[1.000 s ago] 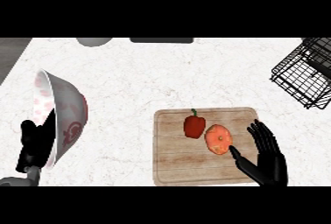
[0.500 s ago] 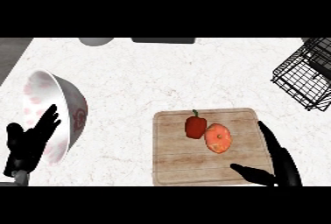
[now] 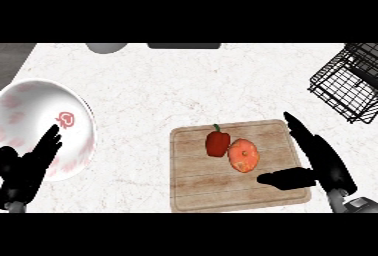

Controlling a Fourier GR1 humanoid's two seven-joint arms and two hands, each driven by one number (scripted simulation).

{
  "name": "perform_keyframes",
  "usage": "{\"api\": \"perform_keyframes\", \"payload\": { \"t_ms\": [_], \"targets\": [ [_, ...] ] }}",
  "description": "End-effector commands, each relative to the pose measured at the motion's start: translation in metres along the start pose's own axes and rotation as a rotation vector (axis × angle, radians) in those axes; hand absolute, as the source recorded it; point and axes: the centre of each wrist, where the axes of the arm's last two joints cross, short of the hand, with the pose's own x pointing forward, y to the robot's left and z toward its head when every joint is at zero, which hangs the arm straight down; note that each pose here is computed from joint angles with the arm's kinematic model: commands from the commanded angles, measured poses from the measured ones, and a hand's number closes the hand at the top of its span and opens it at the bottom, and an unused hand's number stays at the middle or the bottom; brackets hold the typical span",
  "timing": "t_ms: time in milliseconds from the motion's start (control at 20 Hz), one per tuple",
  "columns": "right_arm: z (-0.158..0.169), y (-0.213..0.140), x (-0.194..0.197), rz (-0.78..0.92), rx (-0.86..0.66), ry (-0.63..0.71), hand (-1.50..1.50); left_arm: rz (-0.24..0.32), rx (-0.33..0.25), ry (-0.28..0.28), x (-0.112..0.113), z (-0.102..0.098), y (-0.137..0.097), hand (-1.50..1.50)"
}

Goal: Pick the squash from the cutting board and place it in the tiered basket

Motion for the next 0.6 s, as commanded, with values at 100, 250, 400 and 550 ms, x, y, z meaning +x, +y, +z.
{"api": "perform_keyframes", "payload": {
  "t_ms": [100,250,400,550],
  "targets": [
    [0.007,-0.001,0.032,0.061,0.124,0.131,-1.50,0.007,0.008,0.015,-0.006,-0.007,0.006,0.00],
    [0.003,-0.004,0.030,0.073,0.091,0.186,-1.50,-0.012,0.018,0.013,-0.024,0.000,0.013,0.00],
    [0.015,-0.018,0.034,0.114,0.079,0.217,-1.50,0.012,0.015,-0.003,-0.022,0.007,0.010,0.00],
    [0.020,-0.009,0.037,0.088,0.073,0.266,-1.50,0.002,0.011,0.016,-0.010,0.002,-0.006,0.00]
  ]
}}
